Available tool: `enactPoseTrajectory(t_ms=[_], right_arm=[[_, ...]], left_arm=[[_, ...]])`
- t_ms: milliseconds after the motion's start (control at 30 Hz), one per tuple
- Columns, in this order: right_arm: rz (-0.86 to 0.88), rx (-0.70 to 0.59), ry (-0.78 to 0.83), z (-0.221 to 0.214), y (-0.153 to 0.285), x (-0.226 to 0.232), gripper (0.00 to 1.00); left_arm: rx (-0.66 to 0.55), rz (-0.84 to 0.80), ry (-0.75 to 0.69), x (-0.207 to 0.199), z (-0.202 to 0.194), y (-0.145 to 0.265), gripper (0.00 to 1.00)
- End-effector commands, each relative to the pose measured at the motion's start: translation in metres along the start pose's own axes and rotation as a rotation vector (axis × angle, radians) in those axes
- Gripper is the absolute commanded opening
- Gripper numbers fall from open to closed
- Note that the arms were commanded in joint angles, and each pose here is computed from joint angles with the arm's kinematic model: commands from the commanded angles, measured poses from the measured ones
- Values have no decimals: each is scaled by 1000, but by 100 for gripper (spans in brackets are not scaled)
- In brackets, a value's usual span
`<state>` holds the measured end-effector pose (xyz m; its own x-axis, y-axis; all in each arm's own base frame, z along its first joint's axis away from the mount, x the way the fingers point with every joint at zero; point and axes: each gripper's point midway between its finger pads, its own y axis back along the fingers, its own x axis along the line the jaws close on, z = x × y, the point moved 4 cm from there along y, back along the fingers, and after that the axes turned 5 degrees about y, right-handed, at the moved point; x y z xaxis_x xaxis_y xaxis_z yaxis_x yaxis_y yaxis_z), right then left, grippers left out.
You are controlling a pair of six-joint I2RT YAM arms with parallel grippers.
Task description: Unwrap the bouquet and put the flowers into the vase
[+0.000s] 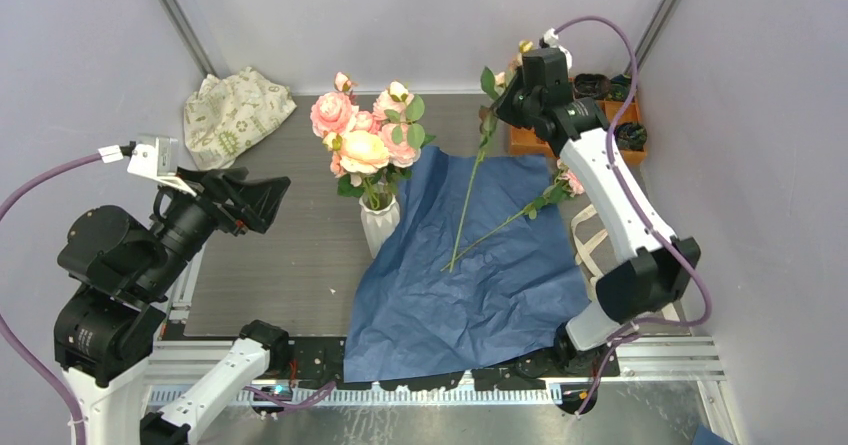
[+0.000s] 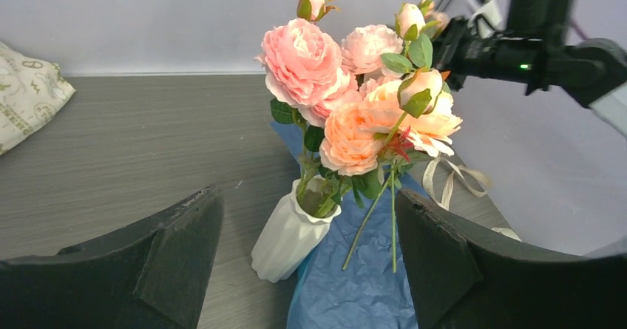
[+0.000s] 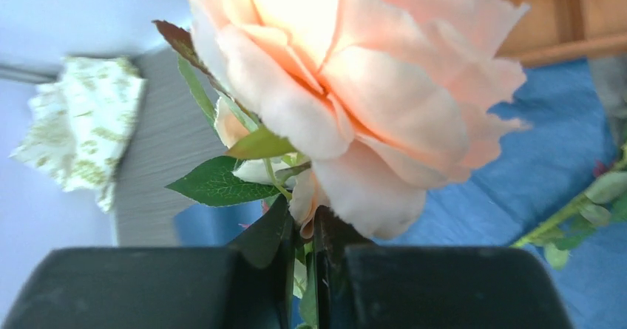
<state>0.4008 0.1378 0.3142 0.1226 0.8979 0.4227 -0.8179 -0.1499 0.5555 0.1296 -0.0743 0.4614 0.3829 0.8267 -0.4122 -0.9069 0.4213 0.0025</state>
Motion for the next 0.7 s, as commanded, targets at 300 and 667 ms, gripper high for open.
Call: enactPoseTrajectory(t_ms=[300,667], right_arm=[[662,-657,144,75,238,143,1],[926,-791,171,73,288,178,1]], left_arm=[[-57,45,-16,7,7,6,86],[-52,51,-14,8,4,6,86]])
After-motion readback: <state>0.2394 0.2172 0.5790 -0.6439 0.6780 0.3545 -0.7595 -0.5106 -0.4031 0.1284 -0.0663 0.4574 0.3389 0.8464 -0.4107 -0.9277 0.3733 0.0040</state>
